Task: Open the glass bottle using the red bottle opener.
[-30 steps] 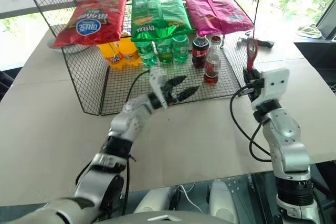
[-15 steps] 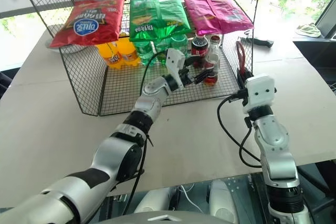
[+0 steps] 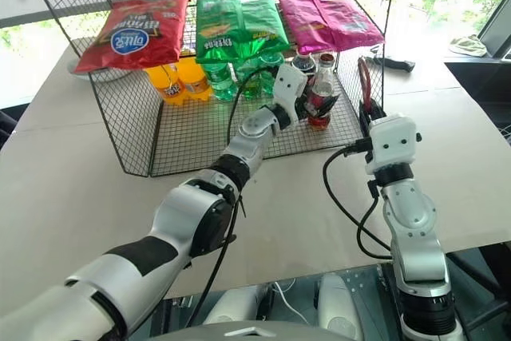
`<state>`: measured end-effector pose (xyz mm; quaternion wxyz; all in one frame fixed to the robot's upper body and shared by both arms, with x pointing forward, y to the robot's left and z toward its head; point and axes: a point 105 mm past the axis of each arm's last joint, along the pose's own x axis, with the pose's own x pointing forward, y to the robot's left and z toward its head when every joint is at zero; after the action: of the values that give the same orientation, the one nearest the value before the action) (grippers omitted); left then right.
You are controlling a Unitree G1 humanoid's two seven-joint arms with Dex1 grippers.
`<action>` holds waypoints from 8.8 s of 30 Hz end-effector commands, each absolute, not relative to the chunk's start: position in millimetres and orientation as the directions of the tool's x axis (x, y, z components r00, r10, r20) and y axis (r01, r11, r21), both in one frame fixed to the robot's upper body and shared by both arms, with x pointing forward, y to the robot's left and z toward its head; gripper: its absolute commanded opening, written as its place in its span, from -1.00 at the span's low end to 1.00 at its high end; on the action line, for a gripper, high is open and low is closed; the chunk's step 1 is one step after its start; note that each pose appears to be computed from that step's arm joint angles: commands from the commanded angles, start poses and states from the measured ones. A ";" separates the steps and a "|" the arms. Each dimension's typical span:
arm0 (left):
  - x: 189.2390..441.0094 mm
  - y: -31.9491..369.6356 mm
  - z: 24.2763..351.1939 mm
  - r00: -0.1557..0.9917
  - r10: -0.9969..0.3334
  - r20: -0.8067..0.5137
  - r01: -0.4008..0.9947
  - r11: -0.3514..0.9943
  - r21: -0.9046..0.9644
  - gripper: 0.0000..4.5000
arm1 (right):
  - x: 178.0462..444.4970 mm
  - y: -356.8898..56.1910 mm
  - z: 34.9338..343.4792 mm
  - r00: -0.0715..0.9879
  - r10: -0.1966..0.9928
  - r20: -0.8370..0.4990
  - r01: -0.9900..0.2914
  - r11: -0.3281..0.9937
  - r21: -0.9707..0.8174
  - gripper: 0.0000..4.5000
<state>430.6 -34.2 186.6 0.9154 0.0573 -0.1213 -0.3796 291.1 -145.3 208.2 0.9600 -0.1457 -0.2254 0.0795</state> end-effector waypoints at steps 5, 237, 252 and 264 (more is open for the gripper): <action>427.6 -51.9 189.1 0.691 -0.705 0.162 0.662 0.706 0.251 0.97 | 281.1 -135.6 224.3 0.857 0.225 0.464 -0.078 0.946 -0.316 -1.00; 311.5 75.1 157.1 0.497 -0.837 0.228 0.811 0.541 0.222 -0.32 | 308.8 -27.8 208.7 0.368 0.908 0.203 0.100 0.178 -0.979 -1.00; 312.0 73.1 155.9 0.493 -0.841 0.225 0.816 0.536 0.217 -0.32 | 311.8 -32.9 235.4 0.355 0.909 0.219 0.234 0.140 -0.962 -1.00; 311.7 73.4 155.0 0.494 -0.840 0.226 0.815 0.538 0.216 -0.32 | 316.8 -39.2 243.7 0.363 0.899 0.244 0.268 0.150 -0.952 -1.00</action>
<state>307.1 69.1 179.3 0.8494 0.0331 -0.2036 -0.4859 319.5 -37.3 225.2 0.5792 -0.5972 -0.4686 0.2973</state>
